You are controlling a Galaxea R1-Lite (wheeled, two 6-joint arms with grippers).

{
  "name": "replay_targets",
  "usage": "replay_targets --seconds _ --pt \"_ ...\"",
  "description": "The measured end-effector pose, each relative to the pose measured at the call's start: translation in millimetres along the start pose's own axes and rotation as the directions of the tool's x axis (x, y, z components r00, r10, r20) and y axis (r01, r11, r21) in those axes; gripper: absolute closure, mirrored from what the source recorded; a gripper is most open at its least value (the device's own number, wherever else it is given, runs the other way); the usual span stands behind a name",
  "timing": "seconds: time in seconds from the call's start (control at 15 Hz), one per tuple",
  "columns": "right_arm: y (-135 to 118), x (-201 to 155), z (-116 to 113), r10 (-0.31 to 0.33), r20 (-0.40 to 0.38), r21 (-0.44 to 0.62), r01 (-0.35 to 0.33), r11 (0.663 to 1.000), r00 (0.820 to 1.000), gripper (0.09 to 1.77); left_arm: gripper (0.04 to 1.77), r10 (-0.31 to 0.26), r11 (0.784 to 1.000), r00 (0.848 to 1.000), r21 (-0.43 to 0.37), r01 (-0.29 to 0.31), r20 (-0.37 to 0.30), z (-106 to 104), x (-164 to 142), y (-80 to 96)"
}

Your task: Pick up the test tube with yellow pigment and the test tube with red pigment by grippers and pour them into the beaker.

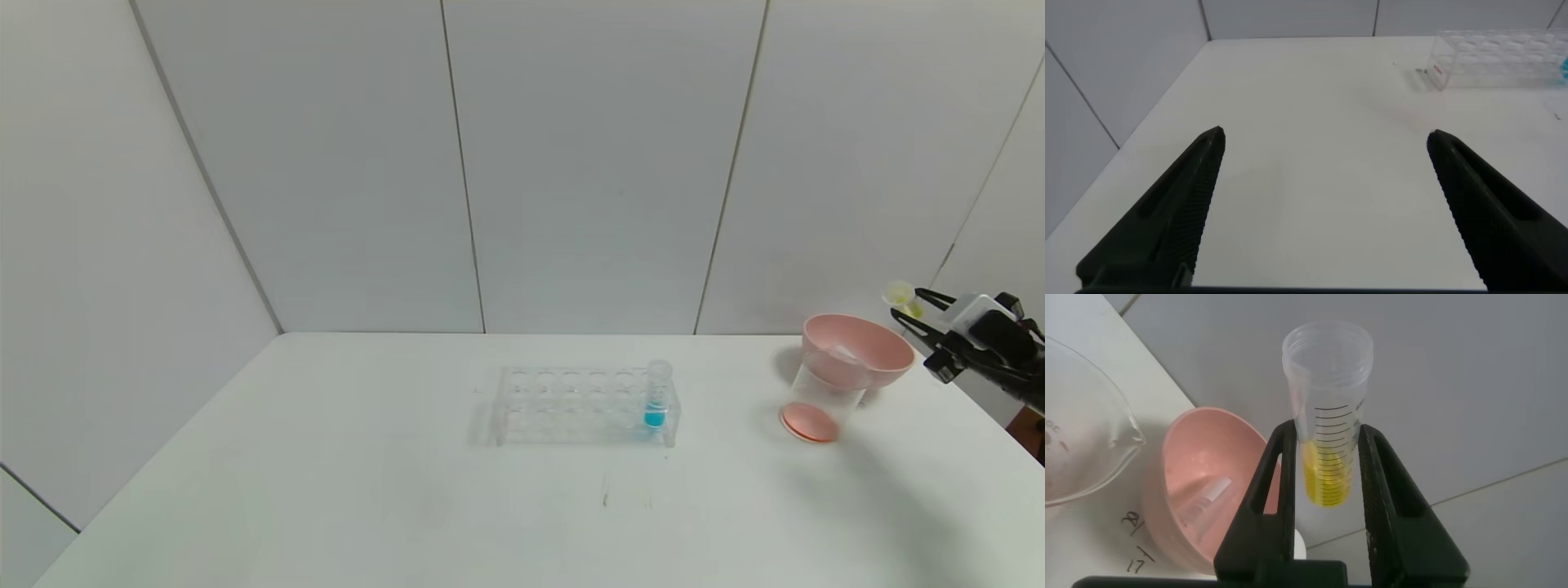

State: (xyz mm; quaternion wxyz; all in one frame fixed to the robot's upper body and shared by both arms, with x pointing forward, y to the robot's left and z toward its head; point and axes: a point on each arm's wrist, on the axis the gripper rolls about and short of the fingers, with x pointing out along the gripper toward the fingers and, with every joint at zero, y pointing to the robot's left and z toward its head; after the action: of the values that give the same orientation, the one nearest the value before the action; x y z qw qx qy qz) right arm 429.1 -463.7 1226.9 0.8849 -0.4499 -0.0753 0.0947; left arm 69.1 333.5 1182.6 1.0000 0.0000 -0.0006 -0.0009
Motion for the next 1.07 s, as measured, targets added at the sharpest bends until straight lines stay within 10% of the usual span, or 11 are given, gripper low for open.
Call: replay_targets --seconds 1.07 --pt "5.0 3.2 -2.0 0.007 0.156 -0.297 0.040 0.954 0.988 1.31 0.05 0.000 1.000 1.000 0.000 0.000 0.000 0.0 0.0 0.0"
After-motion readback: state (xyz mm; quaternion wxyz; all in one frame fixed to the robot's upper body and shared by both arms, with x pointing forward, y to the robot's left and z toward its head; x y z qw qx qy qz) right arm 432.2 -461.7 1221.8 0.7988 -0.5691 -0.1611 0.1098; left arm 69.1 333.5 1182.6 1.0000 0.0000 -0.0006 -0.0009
